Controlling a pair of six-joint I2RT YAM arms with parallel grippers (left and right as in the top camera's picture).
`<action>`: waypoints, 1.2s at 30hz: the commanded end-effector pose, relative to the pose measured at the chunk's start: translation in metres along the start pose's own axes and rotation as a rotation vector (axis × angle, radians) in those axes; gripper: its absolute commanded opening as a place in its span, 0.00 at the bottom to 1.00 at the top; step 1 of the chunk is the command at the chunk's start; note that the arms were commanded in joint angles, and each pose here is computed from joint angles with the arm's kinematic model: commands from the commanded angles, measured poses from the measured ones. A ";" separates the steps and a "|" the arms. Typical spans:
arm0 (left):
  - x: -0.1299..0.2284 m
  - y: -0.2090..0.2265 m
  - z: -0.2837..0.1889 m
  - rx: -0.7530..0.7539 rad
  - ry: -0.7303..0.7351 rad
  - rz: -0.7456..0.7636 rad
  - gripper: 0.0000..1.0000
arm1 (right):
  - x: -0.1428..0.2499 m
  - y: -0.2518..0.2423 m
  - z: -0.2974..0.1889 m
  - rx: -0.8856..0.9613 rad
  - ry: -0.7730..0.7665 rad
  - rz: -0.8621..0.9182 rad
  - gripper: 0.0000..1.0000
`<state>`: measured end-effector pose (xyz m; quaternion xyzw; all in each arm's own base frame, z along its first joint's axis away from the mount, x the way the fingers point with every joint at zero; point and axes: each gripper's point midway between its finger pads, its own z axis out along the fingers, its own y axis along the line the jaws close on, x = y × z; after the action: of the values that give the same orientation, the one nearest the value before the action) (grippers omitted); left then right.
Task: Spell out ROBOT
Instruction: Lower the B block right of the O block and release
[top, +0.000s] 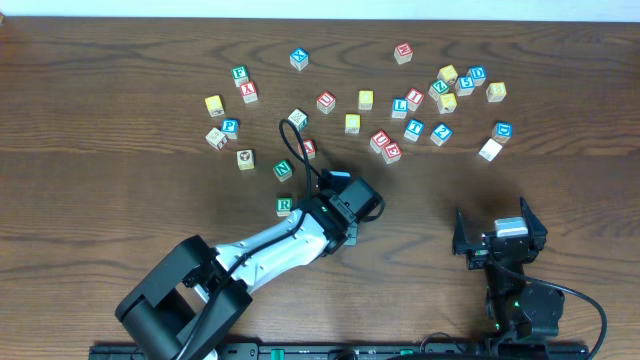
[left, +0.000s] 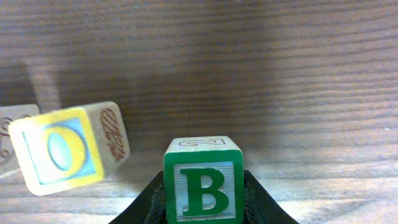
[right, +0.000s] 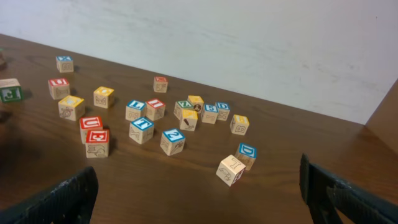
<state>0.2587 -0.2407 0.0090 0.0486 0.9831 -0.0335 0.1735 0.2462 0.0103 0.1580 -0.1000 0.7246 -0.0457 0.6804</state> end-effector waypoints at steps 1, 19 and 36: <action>0.007 0.010 0.004 -0.032 0.020 0.043 0.07 | 0.001 -0.001 0.000 0.007 0.002 0.016 0.99; 0.001 0.020 0.006 -0.043 0.023 0.126 0.08 | 0.001 -0.001 0.000 0.007 0.002 0.016 0.99; -0.004 0.027 0.008 -0.051 0.022 0.132 0.08 | 0.001 -0.001 0.000 0.007 0.002 0.016 0.99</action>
<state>0.2722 -0.2241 0.0088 0.1016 0.9792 -0.0125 0.1752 0.2462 0.0103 0.1581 -0.1000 0.7244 -0.0457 0.6805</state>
